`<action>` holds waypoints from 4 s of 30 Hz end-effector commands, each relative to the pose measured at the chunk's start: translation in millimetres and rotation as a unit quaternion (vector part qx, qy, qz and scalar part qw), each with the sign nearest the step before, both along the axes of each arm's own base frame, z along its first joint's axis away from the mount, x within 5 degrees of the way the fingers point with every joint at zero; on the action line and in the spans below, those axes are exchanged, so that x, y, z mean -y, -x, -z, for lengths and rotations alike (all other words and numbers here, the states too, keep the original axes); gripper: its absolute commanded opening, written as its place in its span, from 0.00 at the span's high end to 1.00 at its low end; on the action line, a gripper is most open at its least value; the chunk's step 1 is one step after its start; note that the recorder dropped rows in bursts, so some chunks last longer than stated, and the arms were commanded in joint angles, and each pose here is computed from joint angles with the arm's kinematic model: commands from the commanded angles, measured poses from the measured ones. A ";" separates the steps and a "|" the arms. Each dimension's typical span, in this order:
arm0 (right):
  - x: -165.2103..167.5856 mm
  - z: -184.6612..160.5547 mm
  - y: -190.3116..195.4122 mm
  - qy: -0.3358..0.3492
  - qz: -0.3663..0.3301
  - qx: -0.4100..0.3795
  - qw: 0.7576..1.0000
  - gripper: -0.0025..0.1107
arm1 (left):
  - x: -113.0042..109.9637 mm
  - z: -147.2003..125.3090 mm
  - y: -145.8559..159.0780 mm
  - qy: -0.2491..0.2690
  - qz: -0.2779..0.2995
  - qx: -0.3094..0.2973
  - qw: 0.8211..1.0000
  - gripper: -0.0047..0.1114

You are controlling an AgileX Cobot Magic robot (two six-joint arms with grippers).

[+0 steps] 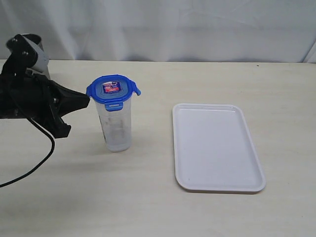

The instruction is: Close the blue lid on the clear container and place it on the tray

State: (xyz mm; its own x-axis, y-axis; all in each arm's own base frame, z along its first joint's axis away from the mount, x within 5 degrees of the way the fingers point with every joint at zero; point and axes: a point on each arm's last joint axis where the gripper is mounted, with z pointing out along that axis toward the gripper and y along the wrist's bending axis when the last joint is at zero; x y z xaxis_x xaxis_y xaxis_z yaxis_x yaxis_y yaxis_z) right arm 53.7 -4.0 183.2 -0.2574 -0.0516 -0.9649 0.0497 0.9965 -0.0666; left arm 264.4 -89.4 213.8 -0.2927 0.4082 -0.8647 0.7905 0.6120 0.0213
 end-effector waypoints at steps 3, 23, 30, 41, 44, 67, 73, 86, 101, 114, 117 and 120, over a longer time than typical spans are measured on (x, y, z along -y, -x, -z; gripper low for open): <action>-0.1 0.8 0.3 0.000 -0.001 0.001 1.000 0.94 | 1.0 2.6 1.2 -0.009 0.015 0.006 1.000 0.96; -0.1 0.8 0.3 0.000 -0.001 0.001 1.000 0.94 | -4.3 -6.5 -35.8 -0.012 -0.062 0.023 0.998 0.96; -0.1 0.8 0.3 0.000 -0.001 0.001 1.000 0.94 | -1.9 6.2 -61.7 -0.017 -0.065 0.011 0.998 0.96; -0.1 0.8 0.3 0.000 -0.001 0.001 1.000 0.94 | 1.7 6.8 -58.7 -0.019 -0.032 0.013 0.999 0.96; -0.1 0.8 0.3 0.000 -0.001 0.001 1.000 0.94 | 0.7 8.6 -58.2 -0.023 -0.036 0.011 0.999 0.96; -0.1 0.8 0.3 0.000 -0.001 0.001 1.000 0.94 | 0.1 16.5 -52.1 -0.027 -0.034 -0.004 0.999 0.96; -0.1 0.8 0.3 0.000 -0.001 0.001 1.000 0.94 | 0.1 18.0 -50.6 -0.034 -0.026 -0.010 0.999 0.96; -0.1 0.8 0.3 0.000 -0.001 0.001 1.000 0.94 | 1.9 17.2 -49.5 -0.026 -0.017 -0.011 0.999 0.96; -0.1 0.8 0.3 0.000 -0.001 0.001 1.000 0.94 | -10.3 22.1 -56.5 -0.063 -0.092 -0.012 0.994 0.96; -0.1 0.8 0.3 0.000 -0.001 0.001 1.000 0.94 | -43.5 29.6 -56.9 -0.041 -0.162 -0.035 0.985 0.96; -0.1 0.8 0.3 0.000 -0.001 0.001 1.000 0.94 | -53.7 30.6 -57.3 -0.040 -0.178 -0.038 0.983 0.96; -0.1 0.8 0.3 0.000 -0.001 0.001 1.000 0.94 | -61.8 32.8 -58.9 -0.052 -0.219 -0.052 0.973 0.96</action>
State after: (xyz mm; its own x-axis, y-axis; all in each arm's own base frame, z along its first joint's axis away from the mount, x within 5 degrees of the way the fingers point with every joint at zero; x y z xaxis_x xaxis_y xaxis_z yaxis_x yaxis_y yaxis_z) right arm 53.7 -4.0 183.2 -0.2574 -0.0516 -0.9649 0.0497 0.9965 -0.0666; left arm 322.1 -34.1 182.4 -0.5114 0.3254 -0.7953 0.5084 0.8608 0.0252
